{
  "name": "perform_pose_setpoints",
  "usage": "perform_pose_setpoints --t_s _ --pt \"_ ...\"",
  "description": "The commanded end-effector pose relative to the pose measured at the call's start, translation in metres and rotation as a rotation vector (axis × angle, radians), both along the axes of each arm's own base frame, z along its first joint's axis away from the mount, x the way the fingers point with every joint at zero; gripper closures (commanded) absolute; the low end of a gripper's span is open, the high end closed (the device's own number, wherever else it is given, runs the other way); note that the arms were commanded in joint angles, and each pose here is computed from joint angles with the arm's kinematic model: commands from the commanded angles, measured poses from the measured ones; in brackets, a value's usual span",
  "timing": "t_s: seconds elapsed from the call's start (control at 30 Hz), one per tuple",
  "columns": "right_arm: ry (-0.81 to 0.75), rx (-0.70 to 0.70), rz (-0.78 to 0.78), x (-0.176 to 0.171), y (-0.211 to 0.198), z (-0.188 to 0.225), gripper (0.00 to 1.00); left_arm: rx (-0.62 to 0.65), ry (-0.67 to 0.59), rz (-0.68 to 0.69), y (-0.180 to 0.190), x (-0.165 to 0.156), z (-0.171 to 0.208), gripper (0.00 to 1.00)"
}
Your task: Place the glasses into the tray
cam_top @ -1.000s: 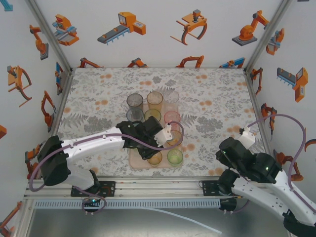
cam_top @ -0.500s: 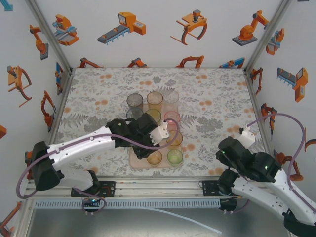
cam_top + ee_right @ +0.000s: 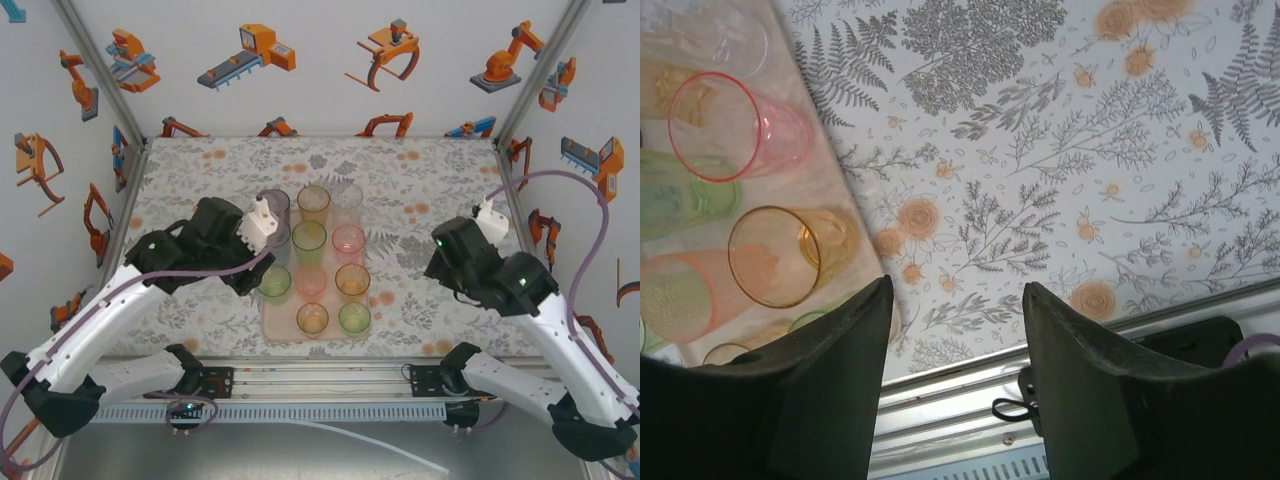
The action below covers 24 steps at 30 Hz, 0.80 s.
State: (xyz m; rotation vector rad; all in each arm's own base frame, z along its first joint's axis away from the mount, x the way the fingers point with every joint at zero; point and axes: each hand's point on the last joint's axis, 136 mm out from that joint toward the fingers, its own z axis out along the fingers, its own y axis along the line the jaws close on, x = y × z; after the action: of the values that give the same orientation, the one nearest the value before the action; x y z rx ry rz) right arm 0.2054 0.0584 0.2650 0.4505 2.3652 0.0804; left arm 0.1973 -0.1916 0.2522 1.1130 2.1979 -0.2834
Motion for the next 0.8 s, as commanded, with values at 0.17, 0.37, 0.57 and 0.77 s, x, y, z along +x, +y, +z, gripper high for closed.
perform_pose_setpoints --t_s 0.17,0.37,0.57,0.77 --pt "0.061 0.017 0.174 0.064 0.042 0.001 0.44 -0.012 -0.077 0.138 0.045 0.015 0.023 0.31" --pt "-0.009 0.047 0.152 0.1 0.035 0.007 0.01 -0.035 -0.076 0.264 0.07 0.037 0.012 0.21" --pt "-0.075 -0.018 0.14 0.127 0.01 0.005 0.01 -0.125 -0.049 0.423 0.098 0.07 0.009 0.06" --pt "-0.257 -0.163 0.189 0.139 -0.004 0.01 0.01 -0.235 -0.008 0.615 0.133 0.111 -0.006 0.03"
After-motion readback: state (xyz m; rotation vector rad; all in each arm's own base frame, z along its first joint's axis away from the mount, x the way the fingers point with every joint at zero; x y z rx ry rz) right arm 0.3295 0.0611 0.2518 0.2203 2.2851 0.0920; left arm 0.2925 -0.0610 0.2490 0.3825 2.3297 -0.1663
